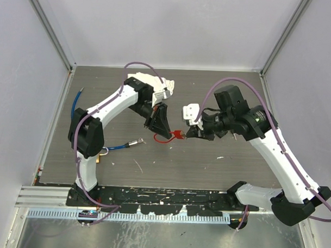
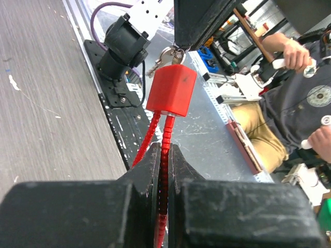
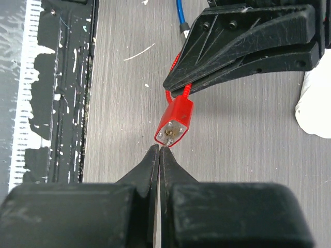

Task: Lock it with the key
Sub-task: Lock the lock.

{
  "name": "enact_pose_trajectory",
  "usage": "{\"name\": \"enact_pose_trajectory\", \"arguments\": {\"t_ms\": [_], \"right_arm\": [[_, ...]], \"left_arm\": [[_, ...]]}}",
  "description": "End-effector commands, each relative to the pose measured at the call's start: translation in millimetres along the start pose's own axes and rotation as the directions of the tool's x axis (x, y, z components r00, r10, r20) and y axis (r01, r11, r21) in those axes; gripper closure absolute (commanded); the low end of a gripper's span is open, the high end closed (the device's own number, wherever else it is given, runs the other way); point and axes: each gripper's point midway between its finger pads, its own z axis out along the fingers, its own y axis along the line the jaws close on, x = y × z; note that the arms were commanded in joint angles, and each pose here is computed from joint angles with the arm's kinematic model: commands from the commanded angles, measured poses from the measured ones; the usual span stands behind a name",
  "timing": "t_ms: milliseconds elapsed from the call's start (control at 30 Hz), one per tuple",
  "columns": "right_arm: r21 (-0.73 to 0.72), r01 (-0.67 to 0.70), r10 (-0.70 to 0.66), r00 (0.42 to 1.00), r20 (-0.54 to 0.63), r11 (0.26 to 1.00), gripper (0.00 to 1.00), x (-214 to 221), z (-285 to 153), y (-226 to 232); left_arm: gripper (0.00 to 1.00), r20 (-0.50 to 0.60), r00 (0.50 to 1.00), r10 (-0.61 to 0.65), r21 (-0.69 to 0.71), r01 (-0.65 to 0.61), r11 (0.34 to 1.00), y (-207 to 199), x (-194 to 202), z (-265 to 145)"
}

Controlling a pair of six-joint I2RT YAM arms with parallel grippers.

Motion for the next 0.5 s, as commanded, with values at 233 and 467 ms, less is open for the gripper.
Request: {"name": "enact_pose_trajectory", "arguments": {"t_ms": [233,467], "right_arm": [[0.091,-0.039,0.031,0.995,0.092,0.995,0.99,-26.4,-32.0,-5.1],[0.149,-0.039,0.027,0.996,0.081,0.988,0.99,-24.2,-40.5,-17.2]], "left_arm": [[1.0,0.143,0.946,0.29,0.011,-0.295,0.956,-54.7,-49.6,1.2],[0.92,0.142,0.83,0.539,-0.01,-0.544,0.839,-52.5,-70.6,3.5]]}}
